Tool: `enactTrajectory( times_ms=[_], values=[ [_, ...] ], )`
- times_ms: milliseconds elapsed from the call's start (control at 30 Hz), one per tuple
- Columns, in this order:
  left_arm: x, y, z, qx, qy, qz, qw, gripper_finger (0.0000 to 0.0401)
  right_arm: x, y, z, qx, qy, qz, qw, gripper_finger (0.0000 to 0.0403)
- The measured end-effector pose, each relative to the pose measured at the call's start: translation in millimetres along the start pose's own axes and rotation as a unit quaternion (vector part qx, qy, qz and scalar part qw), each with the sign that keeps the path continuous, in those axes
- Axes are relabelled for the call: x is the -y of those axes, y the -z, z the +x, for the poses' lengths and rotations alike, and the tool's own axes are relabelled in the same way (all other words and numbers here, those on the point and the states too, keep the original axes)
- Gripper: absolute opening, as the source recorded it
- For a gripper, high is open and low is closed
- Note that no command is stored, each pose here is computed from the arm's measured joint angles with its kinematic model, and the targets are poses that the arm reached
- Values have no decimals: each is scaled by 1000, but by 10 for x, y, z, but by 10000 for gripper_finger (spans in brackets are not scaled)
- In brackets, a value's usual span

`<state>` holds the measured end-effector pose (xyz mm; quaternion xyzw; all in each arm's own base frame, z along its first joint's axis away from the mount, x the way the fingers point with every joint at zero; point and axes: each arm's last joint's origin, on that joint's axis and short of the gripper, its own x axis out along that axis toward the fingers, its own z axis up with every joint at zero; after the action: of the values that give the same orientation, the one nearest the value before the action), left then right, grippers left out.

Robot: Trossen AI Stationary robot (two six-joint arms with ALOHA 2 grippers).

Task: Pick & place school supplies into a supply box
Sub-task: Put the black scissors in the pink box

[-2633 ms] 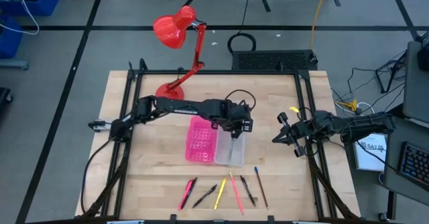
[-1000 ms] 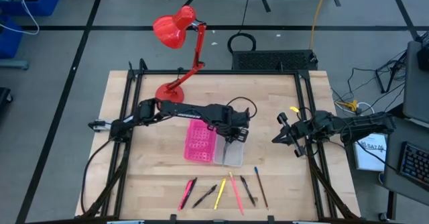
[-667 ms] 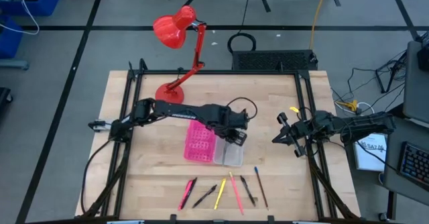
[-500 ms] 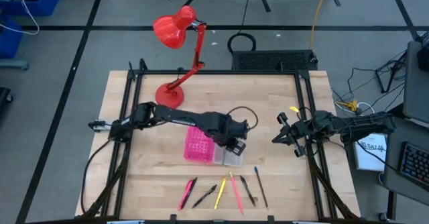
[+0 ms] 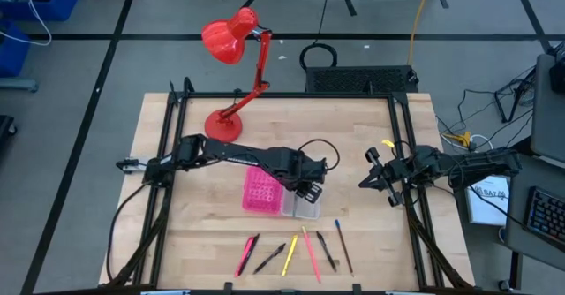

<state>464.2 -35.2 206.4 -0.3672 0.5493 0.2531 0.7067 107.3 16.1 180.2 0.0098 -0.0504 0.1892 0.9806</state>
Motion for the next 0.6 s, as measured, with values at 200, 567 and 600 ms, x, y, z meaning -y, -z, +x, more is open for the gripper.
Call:
enactTrajectory(
  times_ms=[200,567,600],
  values=[
    [-53,-9,51,-13,-21,-4,1000,129,0,0,0,0,0,0,1000,0],
    [-63,-12,180,-8,-32,-17,999,129,0,1,0,0,-1,0,1000,0],
    [-65,-14,187,-6,-34,-19,999,129,-1,1,0,0,-1,0,1000,0]
  ],
)
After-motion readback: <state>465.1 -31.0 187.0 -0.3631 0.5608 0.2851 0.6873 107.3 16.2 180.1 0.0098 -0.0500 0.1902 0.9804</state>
